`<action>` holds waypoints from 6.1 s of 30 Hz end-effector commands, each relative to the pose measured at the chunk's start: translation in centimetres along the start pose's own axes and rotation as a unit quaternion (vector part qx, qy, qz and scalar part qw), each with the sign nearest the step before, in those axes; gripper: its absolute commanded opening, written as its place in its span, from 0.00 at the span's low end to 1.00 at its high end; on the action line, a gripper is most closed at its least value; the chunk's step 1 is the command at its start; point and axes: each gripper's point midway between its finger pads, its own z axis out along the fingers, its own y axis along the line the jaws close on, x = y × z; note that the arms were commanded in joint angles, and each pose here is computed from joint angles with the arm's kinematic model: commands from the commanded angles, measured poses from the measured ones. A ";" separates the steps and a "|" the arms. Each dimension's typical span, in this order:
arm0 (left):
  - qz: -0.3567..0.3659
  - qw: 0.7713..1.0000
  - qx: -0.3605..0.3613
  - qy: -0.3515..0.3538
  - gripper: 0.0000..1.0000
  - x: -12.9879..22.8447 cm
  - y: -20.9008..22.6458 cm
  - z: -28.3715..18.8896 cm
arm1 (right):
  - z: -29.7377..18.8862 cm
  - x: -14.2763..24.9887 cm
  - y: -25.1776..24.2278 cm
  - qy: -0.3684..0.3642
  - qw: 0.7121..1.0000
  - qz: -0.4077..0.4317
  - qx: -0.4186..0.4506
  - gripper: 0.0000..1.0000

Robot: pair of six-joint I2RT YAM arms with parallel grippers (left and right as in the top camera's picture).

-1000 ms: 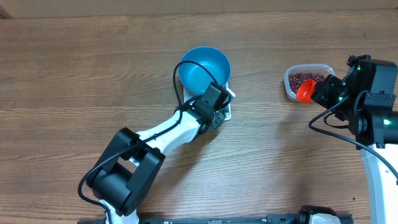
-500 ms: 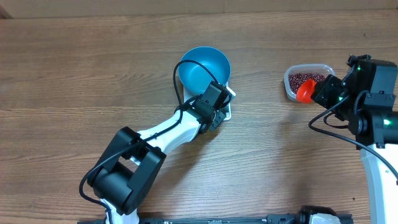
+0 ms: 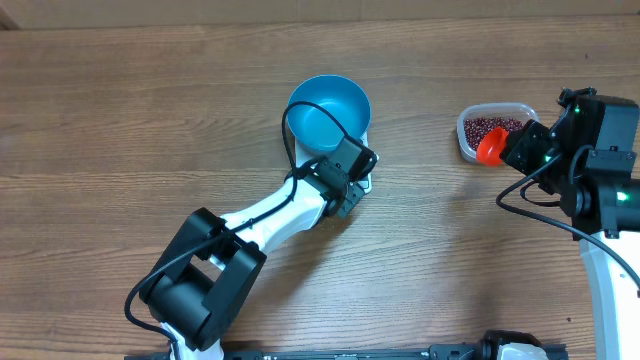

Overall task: Scoop item into bowl and weigh 150g on scale
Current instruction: 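Raise the left gripper back from the scale panel, then dip the red scoop into the bean tub with the right gripper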

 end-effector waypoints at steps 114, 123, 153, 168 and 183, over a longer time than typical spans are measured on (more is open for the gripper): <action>-0.103 0.985 -0.011 -0.136 1.00 0.1 6.7 -20.5 | 17.1 -1.9 -7.2 0.088 0.928 -0.352 0.088 0.04; -0.103 0.985 -0.011 -0.136 1.00 0.1 6.7 -20.5 | 17.0 -0.5 -4.5 0.096 0.940 -0.324 -0.040 0.04; -0.103 0.985 -0.011 -0.137 1.00 0.1 6.7 -20.5 | 17.1 -0.4 -6.0 0.109 0.970 -0.142 -0.162 0.04; -0.103 0.985 -0.011 -0.136 1.00 0.1 6.7 -20.5 | 17.6 -0.7 -8.8 0.112 0.975 -0.082 -0.174 0.04; -0.103 0.985 -0.011 -0.136 0.99 0.1 6.7 -20.5 | 18.7 0.3 -10.6 0.135 0.963 0.012 -0.234 0.04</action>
